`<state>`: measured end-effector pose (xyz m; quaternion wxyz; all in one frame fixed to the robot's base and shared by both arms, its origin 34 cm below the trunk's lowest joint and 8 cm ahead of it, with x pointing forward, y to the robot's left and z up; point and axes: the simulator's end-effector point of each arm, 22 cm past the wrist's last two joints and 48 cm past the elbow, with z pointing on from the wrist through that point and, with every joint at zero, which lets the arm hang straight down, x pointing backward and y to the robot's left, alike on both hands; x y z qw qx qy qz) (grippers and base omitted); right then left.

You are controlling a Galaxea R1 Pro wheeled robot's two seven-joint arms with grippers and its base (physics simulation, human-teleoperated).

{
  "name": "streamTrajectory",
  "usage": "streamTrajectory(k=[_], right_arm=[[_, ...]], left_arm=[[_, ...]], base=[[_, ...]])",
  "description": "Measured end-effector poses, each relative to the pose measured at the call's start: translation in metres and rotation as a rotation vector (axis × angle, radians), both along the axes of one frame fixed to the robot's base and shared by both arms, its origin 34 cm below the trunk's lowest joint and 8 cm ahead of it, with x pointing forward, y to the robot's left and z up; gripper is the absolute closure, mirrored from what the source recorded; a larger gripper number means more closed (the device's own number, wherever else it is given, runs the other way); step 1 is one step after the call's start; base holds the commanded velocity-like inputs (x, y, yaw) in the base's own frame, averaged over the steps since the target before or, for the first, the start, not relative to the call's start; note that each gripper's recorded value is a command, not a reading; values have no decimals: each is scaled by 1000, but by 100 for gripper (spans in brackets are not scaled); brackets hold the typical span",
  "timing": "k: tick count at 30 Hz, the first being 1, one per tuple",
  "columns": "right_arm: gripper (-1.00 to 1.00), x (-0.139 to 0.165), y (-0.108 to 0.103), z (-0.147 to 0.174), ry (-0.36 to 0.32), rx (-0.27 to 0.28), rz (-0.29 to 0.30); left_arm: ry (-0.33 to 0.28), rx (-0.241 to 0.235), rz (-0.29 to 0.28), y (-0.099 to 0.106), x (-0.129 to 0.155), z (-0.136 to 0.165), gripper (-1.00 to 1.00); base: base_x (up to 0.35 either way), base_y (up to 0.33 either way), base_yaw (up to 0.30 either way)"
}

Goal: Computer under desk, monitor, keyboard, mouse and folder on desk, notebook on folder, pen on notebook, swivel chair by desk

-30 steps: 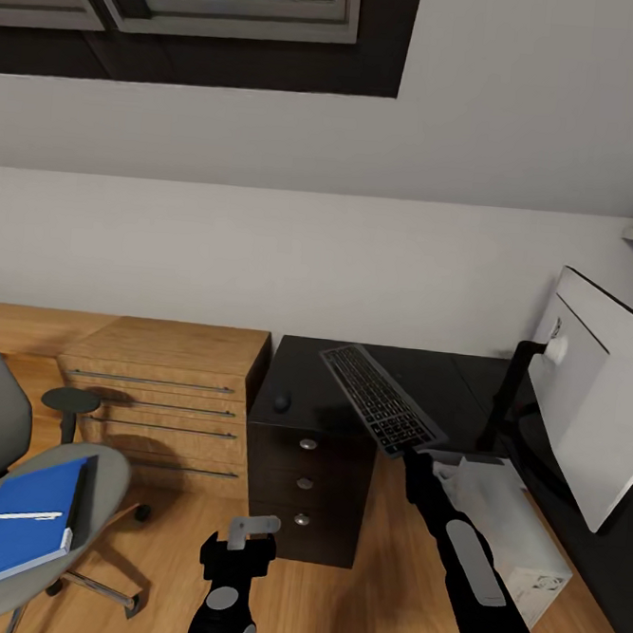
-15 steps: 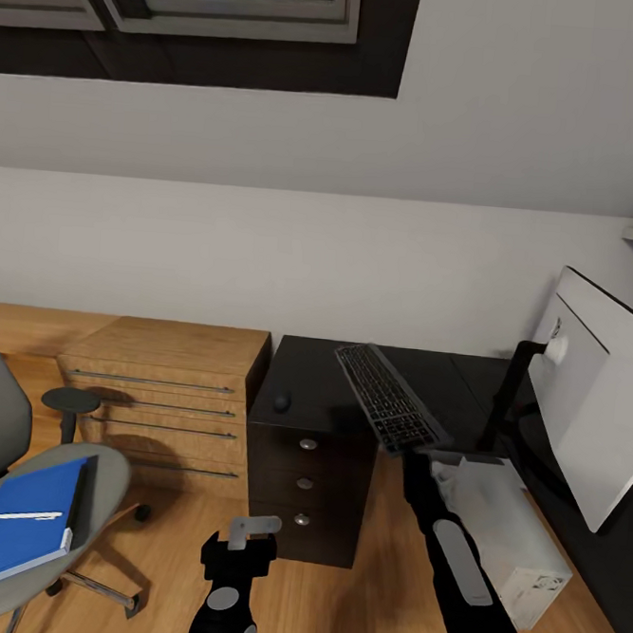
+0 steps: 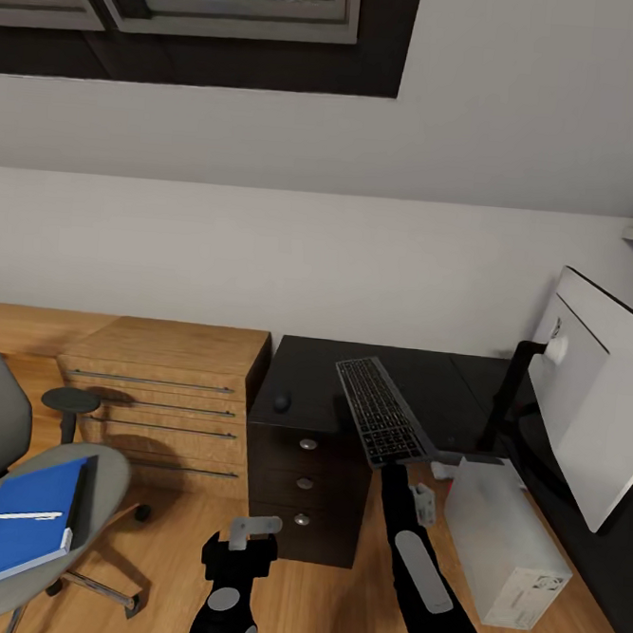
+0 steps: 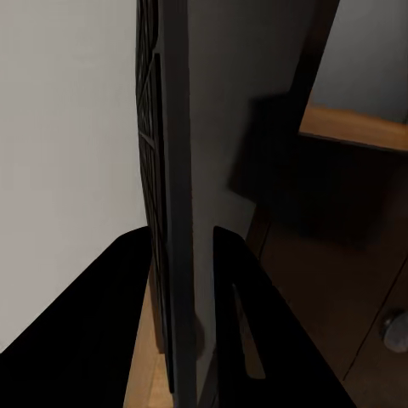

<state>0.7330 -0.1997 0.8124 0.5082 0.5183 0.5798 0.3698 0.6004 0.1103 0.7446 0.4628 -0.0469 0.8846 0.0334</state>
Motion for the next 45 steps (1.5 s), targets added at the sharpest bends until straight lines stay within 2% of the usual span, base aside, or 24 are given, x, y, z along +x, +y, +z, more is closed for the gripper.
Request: streamTrajectory(k=[10,16,21,30,42,45], right_arm=[[100,0,2,0,1,3,-1],[100,-1,-2,-3,8,55,-20],[100,-1,-3,-4,10,66,-26],[100,-4,-2,-13,29,67,-25],[100,-7,-1,-21,48,63,-21],[100,-7,-1,-21,48,63,-21]], left_arm=[[0,0,0,0,0,0,-100],[0,1,0,0,0,0,-100],[1,0,0,0,0,0,-100],[2,-1,-1,-1,0,0,-100],[2,-3,-5,-2,0,0,-100],[-5,1,-34,-12,-2,2,-100]], base=[[91,78,0],[186,152,0],[34,24,0],[-11,23,0],[-26,257,0],[218,186,0]])
